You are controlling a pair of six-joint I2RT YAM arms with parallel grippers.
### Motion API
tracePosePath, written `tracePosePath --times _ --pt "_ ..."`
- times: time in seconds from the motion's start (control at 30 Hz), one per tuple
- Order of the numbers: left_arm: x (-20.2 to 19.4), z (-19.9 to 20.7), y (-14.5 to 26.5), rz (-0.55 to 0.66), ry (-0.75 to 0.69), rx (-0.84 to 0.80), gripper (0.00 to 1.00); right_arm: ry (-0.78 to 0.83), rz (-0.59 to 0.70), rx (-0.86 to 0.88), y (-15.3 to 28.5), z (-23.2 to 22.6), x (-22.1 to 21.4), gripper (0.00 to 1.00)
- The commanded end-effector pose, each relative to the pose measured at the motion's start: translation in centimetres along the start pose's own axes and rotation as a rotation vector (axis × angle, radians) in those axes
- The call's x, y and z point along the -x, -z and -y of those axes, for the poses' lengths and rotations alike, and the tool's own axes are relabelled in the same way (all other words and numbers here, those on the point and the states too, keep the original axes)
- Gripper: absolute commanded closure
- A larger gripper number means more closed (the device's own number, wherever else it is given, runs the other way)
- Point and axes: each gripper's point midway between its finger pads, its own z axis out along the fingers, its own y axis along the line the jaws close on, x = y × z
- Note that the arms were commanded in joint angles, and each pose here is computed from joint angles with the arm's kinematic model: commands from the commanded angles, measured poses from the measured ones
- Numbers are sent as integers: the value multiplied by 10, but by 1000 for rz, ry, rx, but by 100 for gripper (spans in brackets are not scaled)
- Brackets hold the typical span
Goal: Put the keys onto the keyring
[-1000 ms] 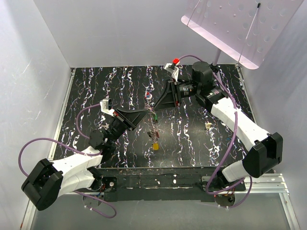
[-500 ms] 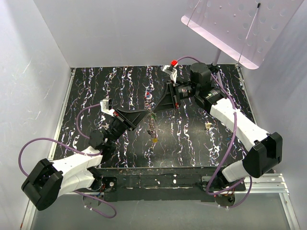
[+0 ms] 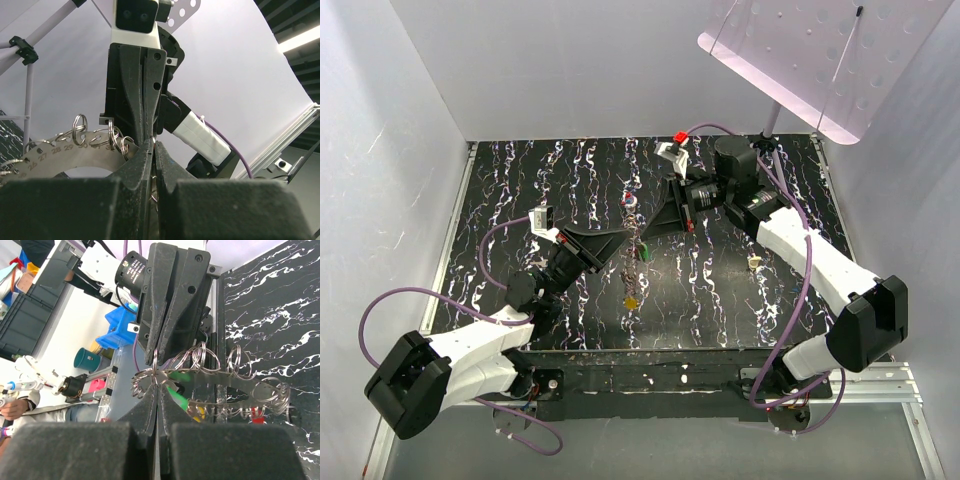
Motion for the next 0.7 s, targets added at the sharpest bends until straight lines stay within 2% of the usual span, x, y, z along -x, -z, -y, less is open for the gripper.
tracePosePath --times 0.0,0.3,0.67 --pt "31 71 -1 124 -52 -268 100 60 -7 37 0 -20 -2 99" --pt "27 72 -1 100 -63 -275 100 8 3 -16 -3 -9 -4 99" --pt "6 74 -1 -10 -156 -311 100 -34 8 -6 -4 -11 -11 98"
